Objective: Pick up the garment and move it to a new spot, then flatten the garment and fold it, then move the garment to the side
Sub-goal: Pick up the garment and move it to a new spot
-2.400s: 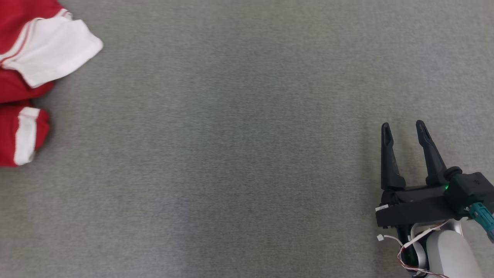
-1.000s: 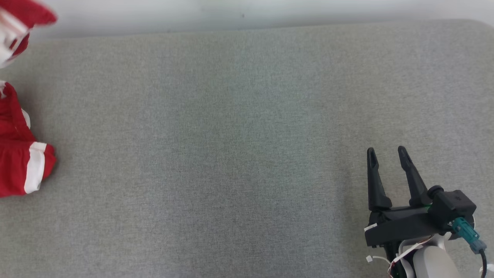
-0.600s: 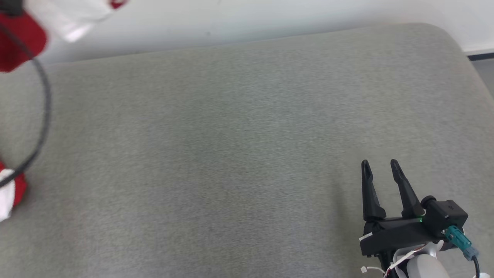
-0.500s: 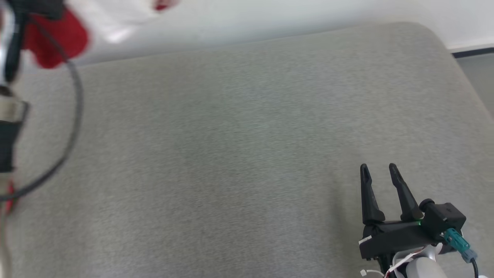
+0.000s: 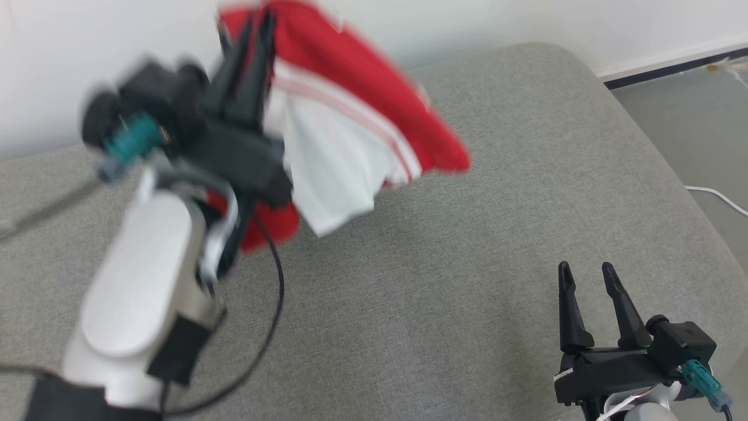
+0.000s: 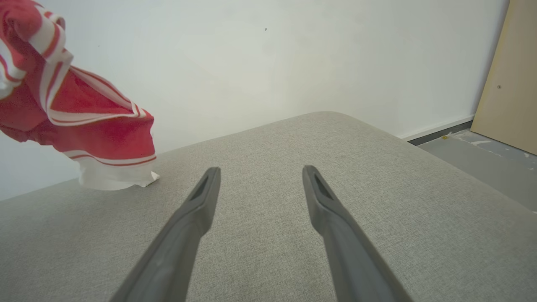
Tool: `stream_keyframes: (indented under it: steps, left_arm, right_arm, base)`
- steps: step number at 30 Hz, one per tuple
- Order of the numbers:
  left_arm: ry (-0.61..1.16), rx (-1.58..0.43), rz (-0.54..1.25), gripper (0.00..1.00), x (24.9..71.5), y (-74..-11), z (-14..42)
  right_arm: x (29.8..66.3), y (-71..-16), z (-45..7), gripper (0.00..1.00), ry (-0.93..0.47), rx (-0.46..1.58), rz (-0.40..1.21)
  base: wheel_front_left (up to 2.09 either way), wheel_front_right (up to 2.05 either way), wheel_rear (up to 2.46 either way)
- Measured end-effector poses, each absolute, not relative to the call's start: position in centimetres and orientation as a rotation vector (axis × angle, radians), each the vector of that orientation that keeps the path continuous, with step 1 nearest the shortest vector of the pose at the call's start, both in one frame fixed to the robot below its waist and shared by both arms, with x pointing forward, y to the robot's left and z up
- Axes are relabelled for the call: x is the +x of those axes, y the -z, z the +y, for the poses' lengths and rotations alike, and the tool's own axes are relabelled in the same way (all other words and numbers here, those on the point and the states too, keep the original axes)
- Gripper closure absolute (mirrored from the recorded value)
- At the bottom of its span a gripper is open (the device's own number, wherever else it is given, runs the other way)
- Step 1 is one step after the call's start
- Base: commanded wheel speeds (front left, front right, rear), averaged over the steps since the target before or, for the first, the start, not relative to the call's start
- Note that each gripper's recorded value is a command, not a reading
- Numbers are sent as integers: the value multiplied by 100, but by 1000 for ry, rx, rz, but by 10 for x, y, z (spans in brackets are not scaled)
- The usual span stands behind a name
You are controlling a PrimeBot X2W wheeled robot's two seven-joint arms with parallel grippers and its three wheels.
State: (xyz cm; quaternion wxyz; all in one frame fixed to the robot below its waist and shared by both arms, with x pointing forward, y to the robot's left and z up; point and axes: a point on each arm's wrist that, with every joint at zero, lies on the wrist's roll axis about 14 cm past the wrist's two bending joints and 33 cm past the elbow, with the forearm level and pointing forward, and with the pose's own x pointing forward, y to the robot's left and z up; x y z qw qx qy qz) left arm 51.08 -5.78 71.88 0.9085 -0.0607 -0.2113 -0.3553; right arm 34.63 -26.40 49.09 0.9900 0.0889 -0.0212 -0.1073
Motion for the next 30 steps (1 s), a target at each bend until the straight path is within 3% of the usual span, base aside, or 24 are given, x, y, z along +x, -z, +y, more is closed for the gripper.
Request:
stream_keyframes:
  steps: [10, 11, 12, 13, 15, 20, 23, 30]
  left_arm:
    - [638, -210, 16, 100, 485, -535, -45]
    - [633, -204, 63, 89, 479, -518, -44]
    - [632, -196, 93, 53, 474, -506, -42]
    - [625, -194, 120, 0, 469, -494, -40]
    - [636, -165, 148, 0, 461, -481, -40]
    - [637, -218, 0, 0, 465, -523, -42]
    - [586, -224, -158, 0, 473, -571, -22]
    - [399, -159, -236, 0, 476, -591, 56]
  right_arm:
    - [349, -486, -259, 0, 200, 179, -28]
    - [350, -486, -258, 0, 197, 180, -27]
    - [351, -486, -257, 0, 192, 180, -26]
    - [353, -485, -255, 0, 187, 180, -24]
    - [356, -485, -250, 0, 171, 178, -23]
    - [362, -485, -242, 0, 144, 173, -23]
    - [367, -485, -233, 0, 114, 176, -24]
    - [379, -489, -210, 0, 42, 181, -31]
  base:
    - [0, 0, 0]
    - [0, 0, 0]
    - [0, 0, 0]
    - [0, 0, 0]
    - [0, 0, 0]
    - [0, 0, 0]
    - [0, 0, 0]
    - [0, 0, 0]
